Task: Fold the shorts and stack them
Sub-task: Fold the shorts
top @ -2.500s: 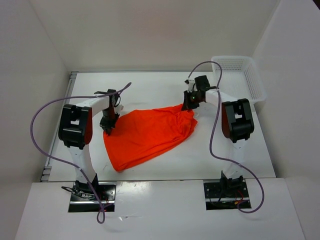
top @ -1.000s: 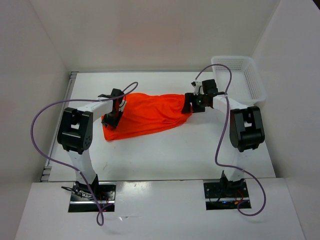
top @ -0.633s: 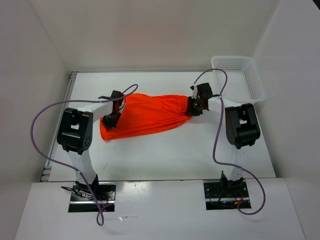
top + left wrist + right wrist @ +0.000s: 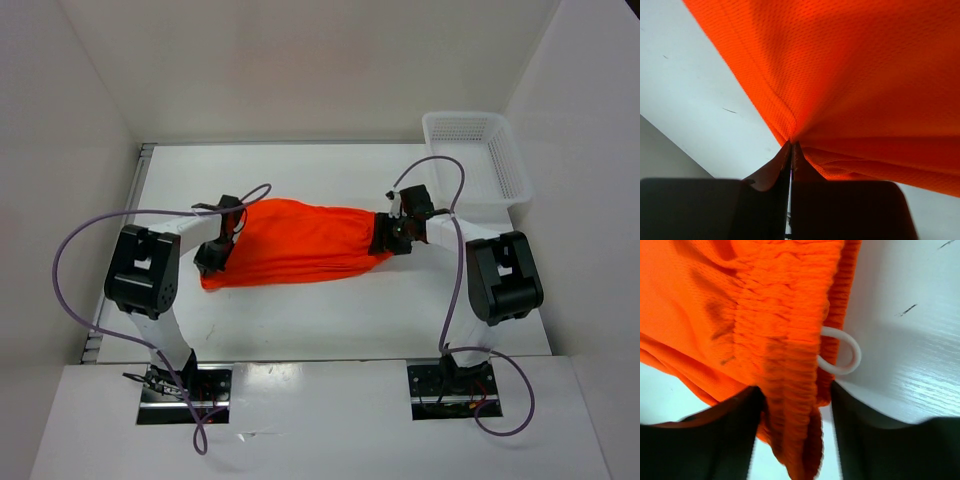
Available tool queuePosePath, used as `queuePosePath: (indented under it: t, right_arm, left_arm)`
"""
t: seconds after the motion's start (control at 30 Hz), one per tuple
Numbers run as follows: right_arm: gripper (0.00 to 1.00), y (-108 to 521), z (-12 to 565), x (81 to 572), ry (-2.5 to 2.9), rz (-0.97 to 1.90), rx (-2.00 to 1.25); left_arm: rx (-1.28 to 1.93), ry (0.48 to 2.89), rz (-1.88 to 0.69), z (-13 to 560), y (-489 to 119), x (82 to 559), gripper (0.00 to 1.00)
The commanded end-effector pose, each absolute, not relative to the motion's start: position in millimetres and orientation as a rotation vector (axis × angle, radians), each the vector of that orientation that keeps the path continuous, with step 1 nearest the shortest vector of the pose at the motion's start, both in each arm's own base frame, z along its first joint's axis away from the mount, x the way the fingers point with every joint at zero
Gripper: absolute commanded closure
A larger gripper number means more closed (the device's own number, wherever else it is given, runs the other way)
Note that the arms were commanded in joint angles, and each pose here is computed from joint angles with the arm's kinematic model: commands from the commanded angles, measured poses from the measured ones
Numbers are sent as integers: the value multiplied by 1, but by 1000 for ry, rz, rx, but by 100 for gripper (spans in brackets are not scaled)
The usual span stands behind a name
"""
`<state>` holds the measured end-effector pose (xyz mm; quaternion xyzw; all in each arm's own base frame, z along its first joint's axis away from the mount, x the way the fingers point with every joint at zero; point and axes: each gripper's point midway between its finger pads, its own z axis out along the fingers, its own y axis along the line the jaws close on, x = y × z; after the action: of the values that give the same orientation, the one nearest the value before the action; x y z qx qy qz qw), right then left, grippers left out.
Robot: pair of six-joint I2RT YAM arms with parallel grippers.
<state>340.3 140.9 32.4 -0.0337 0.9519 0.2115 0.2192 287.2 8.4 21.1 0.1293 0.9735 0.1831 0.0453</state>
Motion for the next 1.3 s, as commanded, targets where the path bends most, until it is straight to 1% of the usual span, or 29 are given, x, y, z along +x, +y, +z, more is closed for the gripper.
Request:
queuePosePath:
  t: [0.0, 0.07, 0.17, 0.2, 0.27, 0.3, 0.33, 0.37, 0.4, 0.47, 0.5, 0.57, 0.6, 0.7, 0.73, 0.77, 0.8, 0.83, 0.87, 0.9, 1.03, 1.13, 1.27]
  right_arm:
    - [36, 142, 48, 339, 2594, 625, -90]
    - [31, 143, 48, 339, 2595, 629, -78]
    - [31, 141, 42, 344, 2597, 607, -56]
    - [31, 141, 42, 344, 2597, 607, -56]
    - [31, 141, 36, 348, 2600, 599, -38]
    - [31, 141, 36, 348, 2600, 599, -38]
    - [34, 146, 35, 349, 2598, 619, -44]
    - [36, 146, 32, 349, 2609, 619, -41]
    - [44, 151, 32, 346, 2610, 634, -59]
    - [54, 162, 35, 349, 2591, 675, -92]
    - [61, 169, 36, 345, 2592, 698, -117]
    - [69, 178, 36, 342, 2590, 749, -147]
    - [75, 178, 36, 342, 2590, 749, -147]
    - [84, 179, 38, 346, 2585, 744, -165]
    - [89, 178, 41, 351, 2573, 732, -163]
    - [91, 179, 43, 354, 2570, 728, -177]
    - [93, 179, 46, 358, 2556, 724, -195]
    - [95, 180, 48, 359, 2557, 724, -194]
    - [95, 180, 47, 361, 2556, 720, -208]
    - [97, 179, 50, 366, 2543, 705, -205]
    - [100, 175, 54, 371, 2529, 659, -226]
    - [100, 175, 64, 378, 2497, 645, -240]
    - [100, 172, 74, 386, 2468, 613, -257]
  left_arm:
    - [414, 3028, 623, 13, 19, 273, 100]
    - [420, 3036, 645, 12, 22, 269, 100]
    - [423, 3036, 680, 12, 26, 266, 94]
    - [418, 3021, 703, 15, 28, 268, 91]
    - [394, 2968, 739, 25, 31, 281, 80]
    - [380, 2942, 730, 32, 30, 286, 78]
    - [368, 2919, 736, 38, 30, 292, 74]
    - [349, 2886, 724, 47, 29, 298, 68]
    - [336, 2862, 701, 54, 26, 304, 64]
    - [318, 2826, 639, 73, 20, 311, 60]
    - [322, 2832, 581, 75, 13, 311, 60]
    - [337, 2859, 512, 81, 7, 302, 58]
    - [346, 2873, 447, 81, 0, 299, 58]
    - [356, 2894, 410, 79, -3, 288, 58]
    - [367, 2873, 403, 79, -7, 293, 58]
    - [360, 2853, 398, 81, -10, 302, 57]
    - [363, 2788, 366, 96, -21, 323, 57]
    - [392, 2752, 312, 96, -38, 339, 57]
    - [411, 2716, 273, 102, -52, 353, 55]
    - [455, 2652, 211, 110, -80, 378, 55]
    - [563, 2546, 127, 109, -143, 418, 55]
    - [637, 2520, 61, 89, -179, 426, 55]
    - [707, 2526, 27, 53, -209, 432, 55]
